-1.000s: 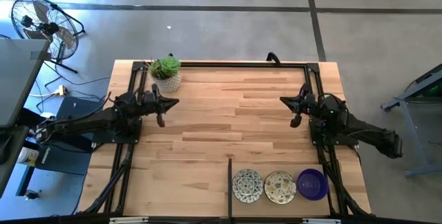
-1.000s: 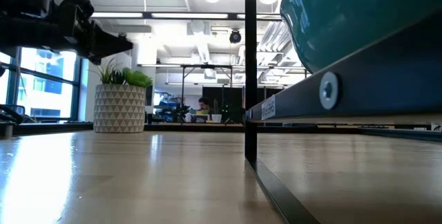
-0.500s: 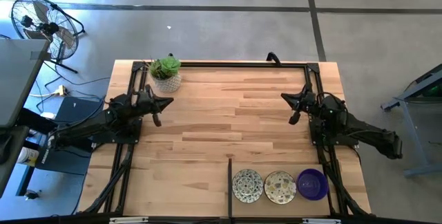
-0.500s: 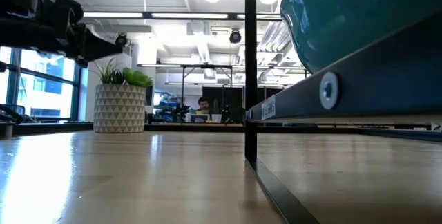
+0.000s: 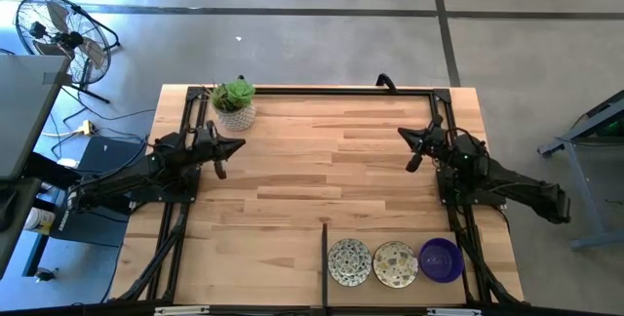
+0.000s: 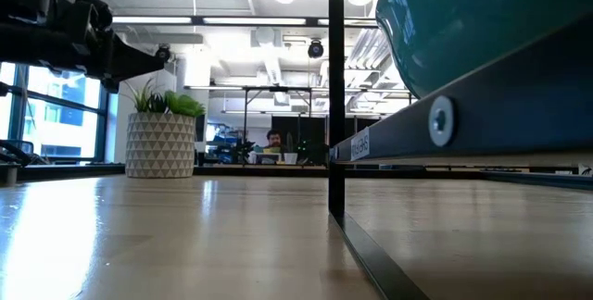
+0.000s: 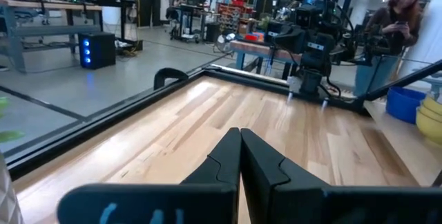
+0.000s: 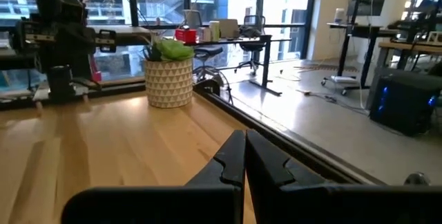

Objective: Pick & Place Mini bowls
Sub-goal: Return to Home Position

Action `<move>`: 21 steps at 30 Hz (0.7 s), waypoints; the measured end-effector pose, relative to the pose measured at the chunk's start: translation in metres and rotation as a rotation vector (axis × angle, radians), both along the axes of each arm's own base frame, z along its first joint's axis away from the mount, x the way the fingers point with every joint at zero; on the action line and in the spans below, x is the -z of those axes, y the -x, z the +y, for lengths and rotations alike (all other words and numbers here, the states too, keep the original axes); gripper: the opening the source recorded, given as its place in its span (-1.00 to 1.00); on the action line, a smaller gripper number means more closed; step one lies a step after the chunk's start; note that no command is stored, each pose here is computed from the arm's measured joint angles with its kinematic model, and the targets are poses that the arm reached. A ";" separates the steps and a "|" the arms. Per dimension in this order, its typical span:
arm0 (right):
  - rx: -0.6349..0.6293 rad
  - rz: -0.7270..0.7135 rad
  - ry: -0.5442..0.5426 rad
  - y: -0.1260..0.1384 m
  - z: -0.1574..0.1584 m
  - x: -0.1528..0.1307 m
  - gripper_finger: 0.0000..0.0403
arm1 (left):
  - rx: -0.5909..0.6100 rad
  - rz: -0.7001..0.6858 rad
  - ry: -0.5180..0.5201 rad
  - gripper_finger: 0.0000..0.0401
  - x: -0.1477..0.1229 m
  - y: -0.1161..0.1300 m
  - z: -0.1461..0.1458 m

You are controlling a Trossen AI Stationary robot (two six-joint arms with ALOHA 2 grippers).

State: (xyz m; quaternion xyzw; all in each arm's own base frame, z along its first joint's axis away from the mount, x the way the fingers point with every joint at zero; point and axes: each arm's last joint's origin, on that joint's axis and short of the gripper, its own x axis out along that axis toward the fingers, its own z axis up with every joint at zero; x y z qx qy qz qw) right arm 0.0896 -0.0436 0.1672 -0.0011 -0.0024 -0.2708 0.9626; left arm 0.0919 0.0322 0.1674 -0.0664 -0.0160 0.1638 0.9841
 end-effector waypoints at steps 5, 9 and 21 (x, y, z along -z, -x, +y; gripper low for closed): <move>-0.023 0.001 -0.001 -0.001 0.000 0.000 -1.00 | 0.003 0.007 0.002 -1.00 0.001 0.000 0.000; -0.030 -0.006 0.002 -0.001 0.001 0.000 -1.00 | 0.002 0.006 0.002 -1.00 0.001 0.000 0.000; -0.035 -0.008 0.003 -0.001 0.001 -0.001 -1.00 | 0.002 -0.003 0.027 -1.00 0.000 0.000 0.000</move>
